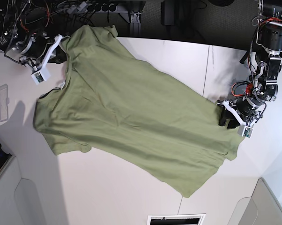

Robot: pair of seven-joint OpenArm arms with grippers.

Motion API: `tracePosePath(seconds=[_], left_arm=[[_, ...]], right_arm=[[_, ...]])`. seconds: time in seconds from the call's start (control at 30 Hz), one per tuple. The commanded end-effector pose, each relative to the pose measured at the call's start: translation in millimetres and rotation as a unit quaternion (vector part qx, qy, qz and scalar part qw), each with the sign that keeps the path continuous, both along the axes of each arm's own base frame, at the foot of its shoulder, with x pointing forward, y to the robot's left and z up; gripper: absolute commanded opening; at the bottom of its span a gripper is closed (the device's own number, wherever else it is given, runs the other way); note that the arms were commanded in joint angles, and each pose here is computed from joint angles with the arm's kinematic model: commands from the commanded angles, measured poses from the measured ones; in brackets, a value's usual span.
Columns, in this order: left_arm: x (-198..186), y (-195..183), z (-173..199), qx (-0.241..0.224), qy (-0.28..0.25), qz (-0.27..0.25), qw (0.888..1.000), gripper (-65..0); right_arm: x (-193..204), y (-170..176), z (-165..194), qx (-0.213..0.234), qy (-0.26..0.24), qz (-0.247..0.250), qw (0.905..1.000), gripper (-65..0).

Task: Layout the t-shirt on the table in an organized manner, then fold the t-shirt properly
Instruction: 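Grasp the shirt's shoulder and hem corners with both grippers, then pull the held corners apart with both grippers to spread the shirt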

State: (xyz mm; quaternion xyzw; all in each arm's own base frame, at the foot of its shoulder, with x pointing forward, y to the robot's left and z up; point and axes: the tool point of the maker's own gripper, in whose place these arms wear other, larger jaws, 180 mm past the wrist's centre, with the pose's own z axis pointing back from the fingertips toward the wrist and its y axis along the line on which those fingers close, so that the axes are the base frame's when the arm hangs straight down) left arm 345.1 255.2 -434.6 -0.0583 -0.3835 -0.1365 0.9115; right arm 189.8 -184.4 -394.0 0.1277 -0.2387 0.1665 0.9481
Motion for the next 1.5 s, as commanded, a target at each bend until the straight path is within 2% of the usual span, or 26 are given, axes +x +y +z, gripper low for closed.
tracePosePath(seconds=[0.0, 0.07, 0.17, 0.27, 0.4, 0.53, 0.63, 0.77, 0.9, 1.0, 1.17, 1.33, 1.47], left_arm=[[-22, 21, -19, 0.047, 0.065, 0.008, 0.997, -36.6], [-23, 21, -20, 0.048, 0.071, 0.008, 0.996, -36.6], [-26, 21, -21, 0.054, 0.084, 0.004, 0.995, -36.6], [-27, 19, -12, 0.064, 0.096, -0.006, 0.993, -36.6], [-9, 4, 34, 0.055, 0.036, -0.039, 0.997, -36.6], [2, -17, 84, 0.07, -0.028, -0.089, 0.993, -36.6], [9, -33, 107, 0.071, -0.062, -0.11, 0.989, -36.6], [17, -44, 125, 0.058, -0.104, -0.119, 0.986, -36.6], [37, -38, 133, 0.048, -0.129, -0.081, 0.987, -36.6], [47, -34, 120, 0.042, -0.115, -0.06, 0.991, -36.6], [36, -10, 69, 0.036, -0.046, -0.019, 0.998, -36.6], [17, -5, 41, 0.038, 0.012, -0.032, 0.999, -36.6], [-20, -23, 21, 0.009, 0.068, -0.066, 0.996, -36.6]], right_arm=[[8, -10, 12, -0.004, -0.024, -0.003, 0.9997, -65.0], [14, -24, 21, -0.001, -0.039, -0.025, 0.9989, -65.0], [28, -38, 46, 0.032, -0.085, -0.062, 0.9939, -65.0], [39, -46, 67, 0.04, -0.123, -0.078, 0.9886, -65.0], [60, -47, 85, 0.038, -0.16, -0.073, 0.9836, -65.0], [75, -51, 85, 0.03, -0.177, -0.079, 0.9806, -65.0], [90, -54, 80, 0.037, -0.182, -0.094, 0.9782, -65.0], [102, -57, 53, 0.068, -0.152, -0.125, 0.9781, -65.0], [121, -60, 34, 0.099, -0.13, -0.152, 0.9747, -65.0], [135, -63, 19, 0.105, -0.114, -0.165, 0.9739, -65.0], [154, -53, -14, 0.111, -0.064, -0.164, 0.9781, -65.0], [193, -45, -23, 0.101, -0.061, -0.168, 0.9787, -65.0], [219, -40, -16, 0.097, -0.071, -0.16, 0.9797, -65.0]])
